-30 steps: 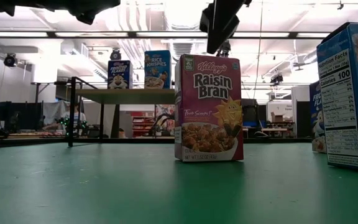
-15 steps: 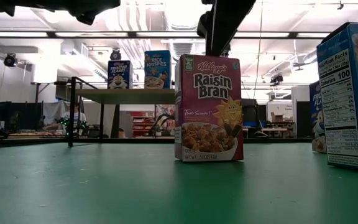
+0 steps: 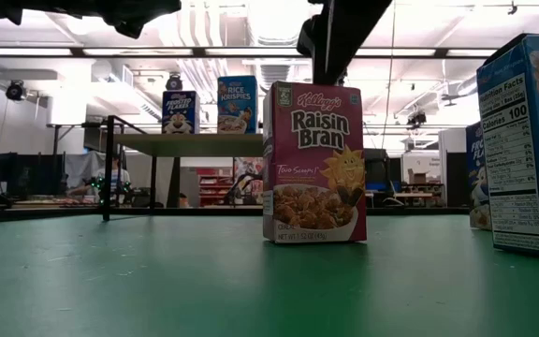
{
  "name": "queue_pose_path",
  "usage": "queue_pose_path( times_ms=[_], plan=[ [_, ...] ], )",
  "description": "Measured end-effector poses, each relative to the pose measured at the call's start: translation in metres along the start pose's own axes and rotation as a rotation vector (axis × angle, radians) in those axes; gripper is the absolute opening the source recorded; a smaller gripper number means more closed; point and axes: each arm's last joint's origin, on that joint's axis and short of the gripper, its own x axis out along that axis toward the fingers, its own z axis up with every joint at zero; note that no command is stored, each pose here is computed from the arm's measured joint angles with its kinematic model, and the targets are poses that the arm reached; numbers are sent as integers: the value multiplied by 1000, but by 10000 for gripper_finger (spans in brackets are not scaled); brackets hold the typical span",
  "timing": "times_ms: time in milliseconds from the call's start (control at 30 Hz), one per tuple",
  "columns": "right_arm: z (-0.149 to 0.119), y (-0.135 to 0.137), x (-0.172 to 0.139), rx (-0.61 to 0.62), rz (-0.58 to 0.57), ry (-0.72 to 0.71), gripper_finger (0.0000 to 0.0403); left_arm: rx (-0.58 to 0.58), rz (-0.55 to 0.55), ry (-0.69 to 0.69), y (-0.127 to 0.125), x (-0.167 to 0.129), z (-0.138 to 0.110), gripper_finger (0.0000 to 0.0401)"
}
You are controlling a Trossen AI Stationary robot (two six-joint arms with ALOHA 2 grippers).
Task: Stack cereal on shelf
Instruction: Put the left pink cereal box on the shelf aligned with the other pink cereal box
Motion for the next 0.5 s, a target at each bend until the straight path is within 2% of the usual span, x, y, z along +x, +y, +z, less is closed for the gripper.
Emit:
queue_pose_path(
  times_ms=[500],
  plan=[
    [0,0,8,-46,-67,-32,237,-1,0,-1,0,0,0,38]
  ],
)
